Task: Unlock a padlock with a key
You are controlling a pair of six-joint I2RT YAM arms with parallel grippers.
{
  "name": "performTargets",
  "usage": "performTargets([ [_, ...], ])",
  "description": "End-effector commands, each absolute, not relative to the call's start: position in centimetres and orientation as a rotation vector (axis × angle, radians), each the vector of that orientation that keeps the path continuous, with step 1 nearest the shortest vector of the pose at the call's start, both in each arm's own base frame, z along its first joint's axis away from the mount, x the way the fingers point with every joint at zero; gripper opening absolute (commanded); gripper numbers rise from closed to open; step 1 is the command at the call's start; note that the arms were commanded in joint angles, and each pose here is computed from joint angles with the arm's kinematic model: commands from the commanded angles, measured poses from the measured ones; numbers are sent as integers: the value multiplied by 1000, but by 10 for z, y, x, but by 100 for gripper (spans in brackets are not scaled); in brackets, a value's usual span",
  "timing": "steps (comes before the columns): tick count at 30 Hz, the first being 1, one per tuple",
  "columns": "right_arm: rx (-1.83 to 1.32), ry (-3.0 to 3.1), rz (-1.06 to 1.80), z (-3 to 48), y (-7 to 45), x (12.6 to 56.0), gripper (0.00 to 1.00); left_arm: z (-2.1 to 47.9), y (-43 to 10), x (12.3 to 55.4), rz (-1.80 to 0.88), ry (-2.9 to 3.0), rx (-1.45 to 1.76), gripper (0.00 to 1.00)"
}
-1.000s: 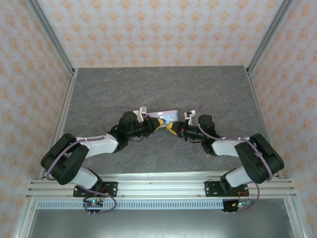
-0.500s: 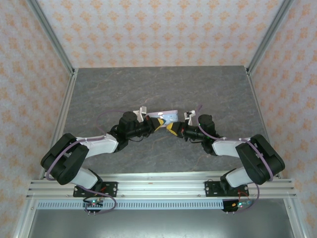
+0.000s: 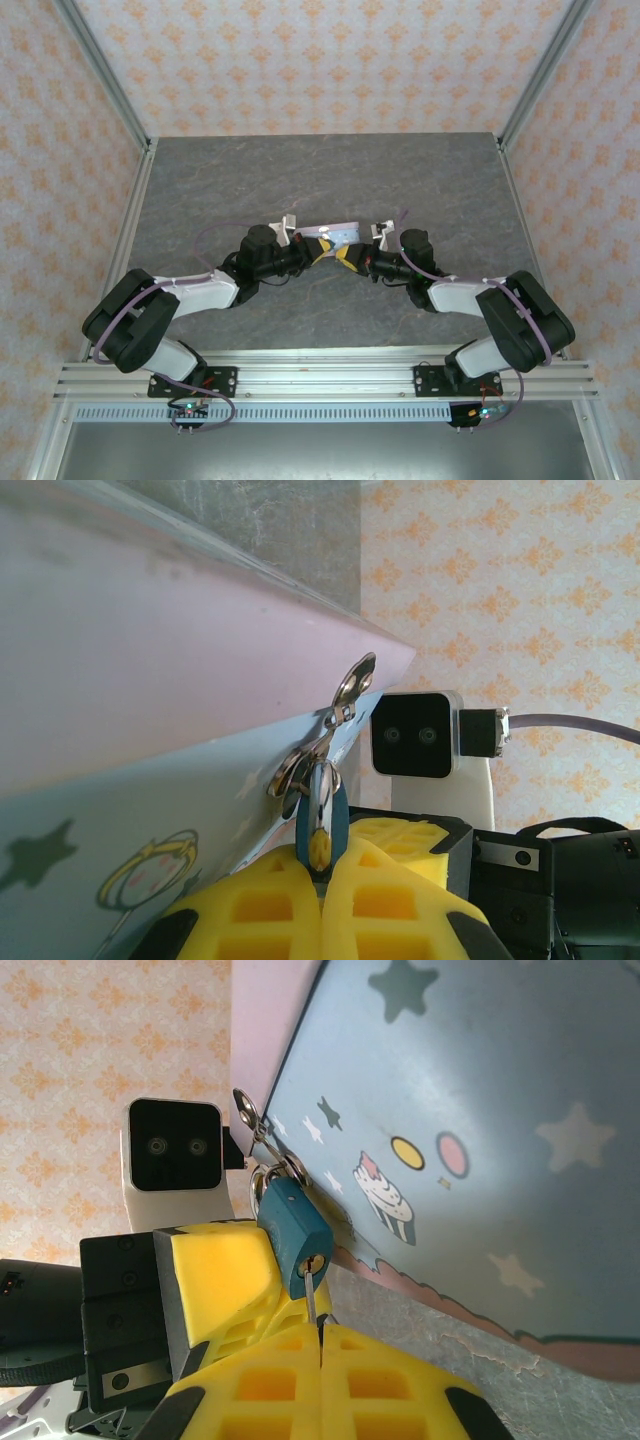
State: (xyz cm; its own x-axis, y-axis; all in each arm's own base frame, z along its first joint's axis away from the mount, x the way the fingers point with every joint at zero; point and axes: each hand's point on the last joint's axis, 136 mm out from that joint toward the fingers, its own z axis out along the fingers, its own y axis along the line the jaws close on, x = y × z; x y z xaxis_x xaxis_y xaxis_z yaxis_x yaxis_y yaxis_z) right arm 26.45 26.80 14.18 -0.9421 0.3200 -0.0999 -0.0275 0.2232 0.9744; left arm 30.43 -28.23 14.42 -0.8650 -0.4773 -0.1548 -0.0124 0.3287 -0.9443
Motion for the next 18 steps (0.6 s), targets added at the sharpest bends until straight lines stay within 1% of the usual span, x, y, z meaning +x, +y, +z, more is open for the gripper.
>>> performTargets([
  [1,206,2164,1795,159,272,272,0,158,-284,307,-1577,2136,-374,0],
  [9,178,2156,1815,164,275,273,0,159,-285,306,-1588,2130,-370,0],
  [18,180,2168,1830,154,279,277,0,166,-286,304,-1606,2118,-351,0],
])
